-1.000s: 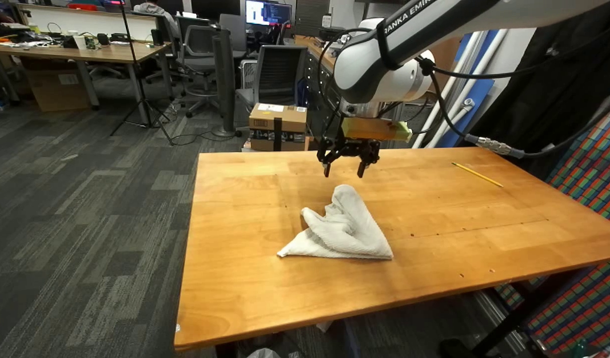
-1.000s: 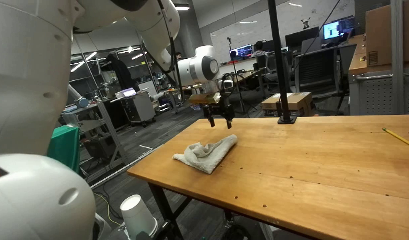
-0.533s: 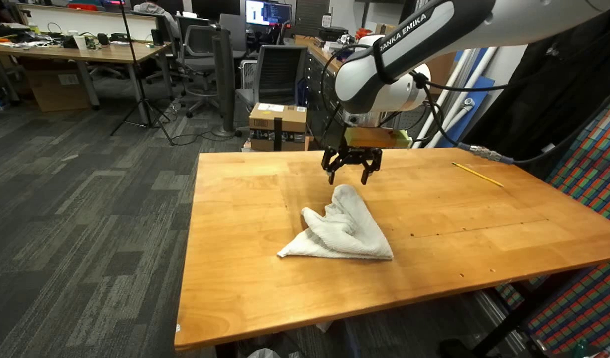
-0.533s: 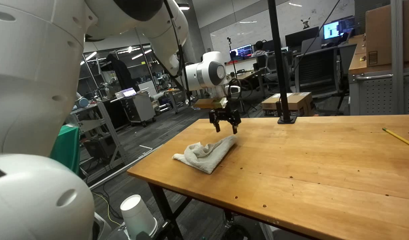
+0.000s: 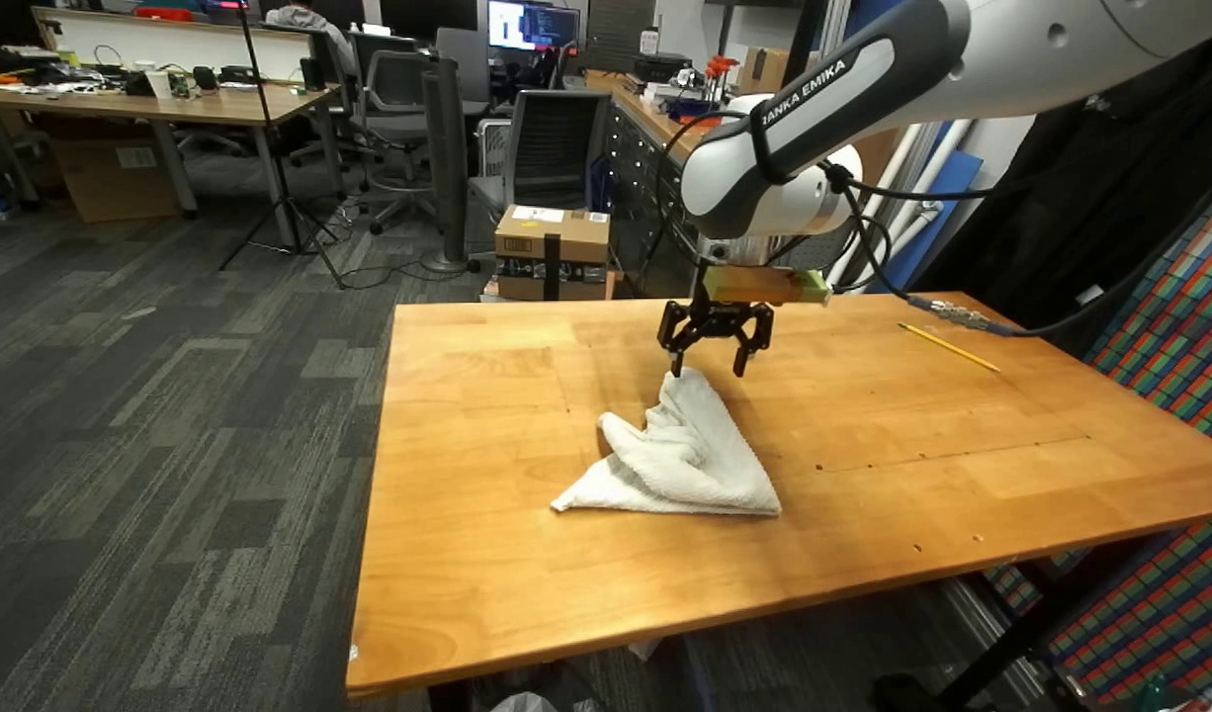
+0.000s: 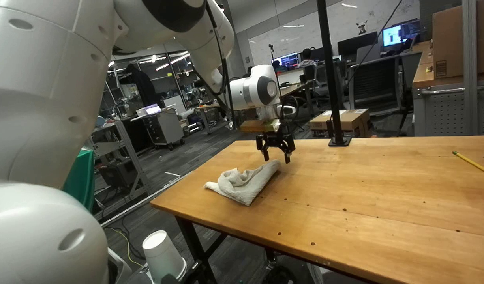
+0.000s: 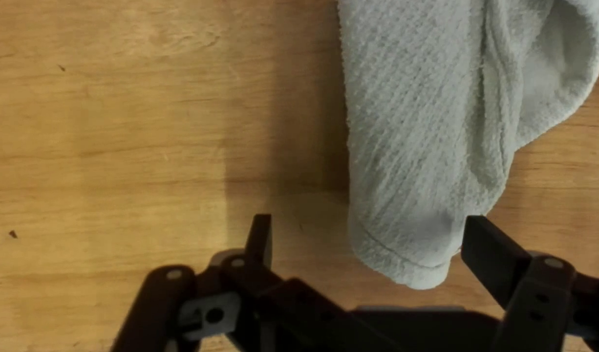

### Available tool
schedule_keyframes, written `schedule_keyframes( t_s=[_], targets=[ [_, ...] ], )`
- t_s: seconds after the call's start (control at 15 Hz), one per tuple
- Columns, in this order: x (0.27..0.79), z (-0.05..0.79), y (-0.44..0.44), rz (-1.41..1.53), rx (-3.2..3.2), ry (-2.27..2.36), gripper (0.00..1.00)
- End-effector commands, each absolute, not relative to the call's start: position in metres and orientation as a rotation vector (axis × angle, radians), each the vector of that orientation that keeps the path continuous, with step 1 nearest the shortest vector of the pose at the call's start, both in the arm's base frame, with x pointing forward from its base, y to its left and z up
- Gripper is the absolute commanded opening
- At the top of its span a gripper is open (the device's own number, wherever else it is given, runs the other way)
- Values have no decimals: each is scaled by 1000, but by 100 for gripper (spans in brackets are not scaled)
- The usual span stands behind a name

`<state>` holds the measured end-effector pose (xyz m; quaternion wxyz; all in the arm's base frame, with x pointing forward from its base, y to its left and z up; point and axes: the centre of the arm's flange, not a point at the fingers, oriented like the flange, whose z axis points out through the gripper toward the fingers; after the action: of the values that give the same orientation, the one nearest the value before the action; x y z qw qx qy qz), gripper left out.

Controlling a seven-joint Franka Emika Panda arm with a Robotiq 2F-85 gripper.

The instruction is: Fold the towel thrice

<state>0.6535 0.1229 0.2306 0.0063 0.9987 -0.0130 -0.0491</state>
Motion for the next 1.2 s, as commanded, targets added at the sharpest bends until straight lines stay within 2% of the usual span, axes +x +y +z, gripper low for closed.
schedule_keyframes(
  t_s=[0.0,0.4,0.47,0.53,0.6,0.8,1.13],
  targets=[
    [669,229,118,-191,3132,-24,100],
    [668,220,119,-281,3102,-28,100],
    [667,220,119,-286,3098,-27,75],
    [667,221,119,-291,3096,-27,74],
    [666,222,119,-292,3094,-26,68],
    [662,227,117,-294,3092,-35,41],
    [652,243,110,-256,3092,-50,5]
  ],
)
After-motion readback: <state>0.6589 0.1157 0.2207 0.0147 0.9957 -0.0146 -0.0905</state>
